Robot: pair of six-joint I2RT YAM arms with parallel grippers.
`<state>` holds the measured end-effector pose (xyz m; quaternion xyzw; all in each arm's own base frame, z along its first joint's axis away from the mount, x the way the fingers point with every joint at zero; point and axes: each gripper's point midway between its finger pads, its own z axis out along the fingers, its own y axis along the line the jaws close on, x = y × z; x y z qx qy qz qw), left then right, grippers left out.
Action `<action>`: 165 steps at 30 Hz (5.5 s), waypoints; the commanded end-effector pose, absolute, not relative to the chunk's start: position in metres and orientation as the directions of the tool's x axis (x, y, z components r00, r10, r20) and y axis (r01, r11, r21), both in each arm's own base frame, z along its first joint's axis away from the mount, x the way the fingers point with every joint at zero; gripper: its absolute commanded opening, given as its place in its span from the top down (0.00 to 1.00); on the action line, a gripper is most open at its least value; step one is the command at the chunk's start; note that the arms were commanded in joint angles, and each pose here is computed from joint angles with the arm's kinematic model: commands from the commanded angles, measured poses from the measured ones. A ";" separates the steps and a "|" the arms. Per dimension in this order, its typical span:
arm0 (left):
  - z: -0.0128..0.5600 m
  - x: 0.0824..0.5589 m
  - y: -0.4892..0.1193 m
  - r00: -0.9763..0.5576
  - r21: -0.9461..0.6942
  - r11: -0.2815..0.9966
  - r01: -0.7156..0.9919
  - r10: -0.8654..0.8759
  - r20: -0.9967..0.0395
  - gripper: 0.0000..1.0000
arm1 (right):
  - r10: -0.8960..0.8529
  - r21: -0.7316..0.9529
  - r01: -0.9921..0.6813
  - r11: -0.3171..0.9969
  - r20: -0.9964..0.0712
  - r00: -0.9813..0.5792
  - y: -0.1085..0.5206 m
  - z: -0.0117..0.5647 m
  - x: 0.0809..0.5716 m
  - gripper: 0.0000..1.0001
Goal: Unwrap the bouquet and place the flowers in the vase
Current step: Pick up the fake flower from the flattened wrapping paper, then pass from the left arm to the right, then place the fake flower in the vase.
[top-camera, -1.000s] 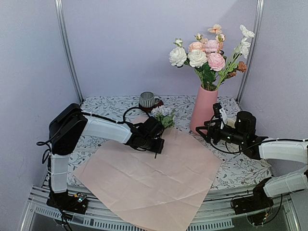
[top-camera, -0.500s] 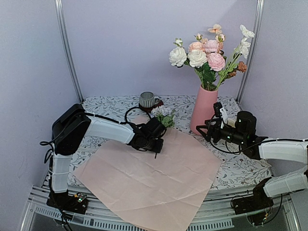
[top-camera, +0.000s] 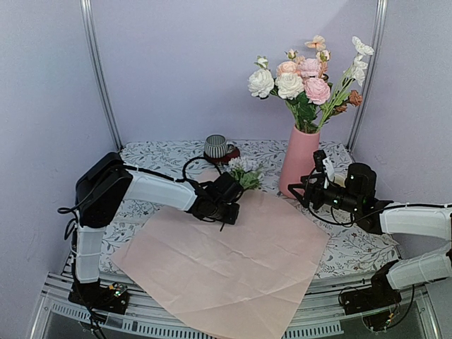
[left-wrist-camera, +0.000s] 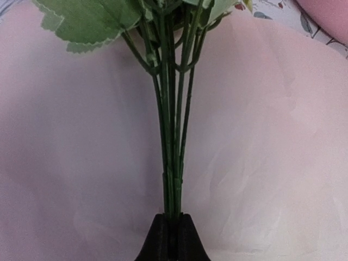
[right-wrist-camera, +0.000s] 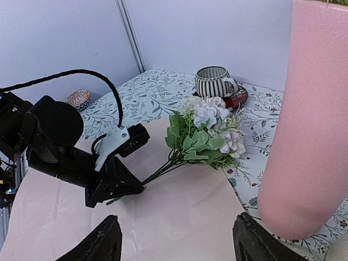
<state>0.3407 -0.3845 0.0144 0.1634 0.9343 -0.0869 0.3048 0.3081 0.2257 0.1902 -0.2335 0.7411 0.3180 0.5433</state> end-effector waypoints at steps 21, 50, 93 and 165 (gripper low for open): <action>0.225 0.261 -0.366 -0.363 -0.314 0.612 0.726 -0.047 -0.931 1.00 | 0.063 0.291 -0.816 0.499 -0.952 -0.301 0.293 0.255 0.255 0.31; 0.294 0.177 -0.328 -0.186 -0.282 0.277 0.919 -0.327 -0.927 1.00 | 0.187 0.289 -0.943 0.167 -0.948 -0.258 0.417 0.333 0.173 0.31; 0.284 0.163 -0.343 -0.207 -0.262 0.169 0.950 -0.286 -0.936 1.00 | 0.129 0.337 -0.933 0.122 -0.938 -0.322 0.462 0.335 0.187 0.85; 0.280 0.184 -0.302 -0.158 -0.267 0.401 0.876 -0.284 -0.946 0.17 | 0.242 0.178 -0.206 0.962 -0.905 0.350 0.129 0.427 0.396 0.98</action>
